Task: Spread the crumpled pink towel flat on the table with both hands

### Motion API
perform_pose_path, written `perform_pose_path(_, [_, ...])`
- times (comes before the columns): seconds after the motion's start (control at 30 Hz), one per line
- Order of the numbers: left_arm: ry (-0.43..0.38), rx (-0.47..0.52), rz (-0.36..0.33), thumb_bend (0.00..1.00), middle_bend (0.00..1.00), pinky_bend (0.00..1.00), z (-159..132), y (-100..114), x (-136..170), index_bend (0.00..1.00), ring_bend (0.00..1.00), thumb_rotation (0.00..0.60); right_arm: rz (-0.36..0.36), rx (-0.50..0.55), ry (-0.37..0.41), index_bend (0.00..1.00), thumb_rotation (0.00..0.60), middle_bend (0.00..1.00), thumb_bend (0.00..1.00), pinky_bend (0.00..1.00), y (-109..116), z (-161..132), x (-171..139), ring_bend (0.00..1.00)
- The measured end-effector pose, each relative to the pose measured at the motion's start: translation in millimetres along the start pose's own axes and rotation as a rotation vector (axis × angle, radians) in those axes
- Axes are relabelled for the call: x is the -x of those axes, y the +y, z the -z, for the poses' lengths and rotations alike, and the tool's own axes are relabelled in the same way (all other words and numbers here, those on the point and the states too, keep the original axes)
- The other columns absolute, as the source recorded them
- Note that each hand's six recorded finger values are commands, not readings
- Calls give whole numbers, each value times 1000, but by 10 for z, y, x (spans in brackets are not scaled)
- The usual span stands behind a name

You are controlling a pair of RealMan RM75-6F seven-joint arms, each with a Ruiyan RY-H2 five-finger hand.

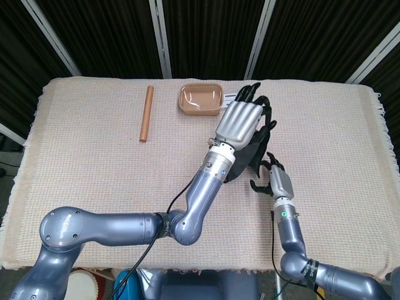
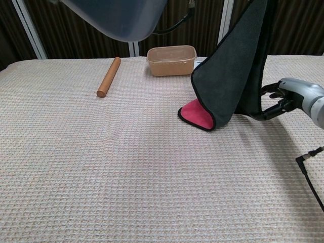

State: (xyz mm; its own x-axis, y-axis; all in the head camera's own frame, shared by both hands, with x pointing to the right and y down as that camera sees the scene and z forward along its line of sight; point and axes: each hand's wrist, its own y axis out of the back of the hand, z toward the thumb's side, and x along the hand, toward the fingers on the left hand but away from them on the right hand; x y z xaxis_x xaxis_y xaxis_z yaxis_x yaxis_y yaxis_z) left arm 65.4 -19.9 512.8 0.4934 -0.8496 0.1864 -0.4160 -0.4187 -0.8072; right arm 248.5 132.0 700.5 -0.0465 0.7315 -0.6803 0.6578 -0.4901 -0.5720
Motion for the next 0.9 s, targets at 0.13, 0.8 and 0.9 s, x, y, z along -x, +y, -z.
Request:
perform_pose_path(0.13, [-4,-6,-1,502,275,75,10,6,7,569,17,600,14,-1,-17,527,600,151,346,0,0,9,60,14])
perform_pose_path(0.8, [14,-9,1,502,275,76,238,53,51,568,17,600,56,7,-42,765,600,240,494,0,73,90,152,45])
perform_pose_path(0.9, [16,-8,2,502,275,76,282,68,68,568,17,600,60,8,-35,765,600,240,496,0,95,71,140,45])
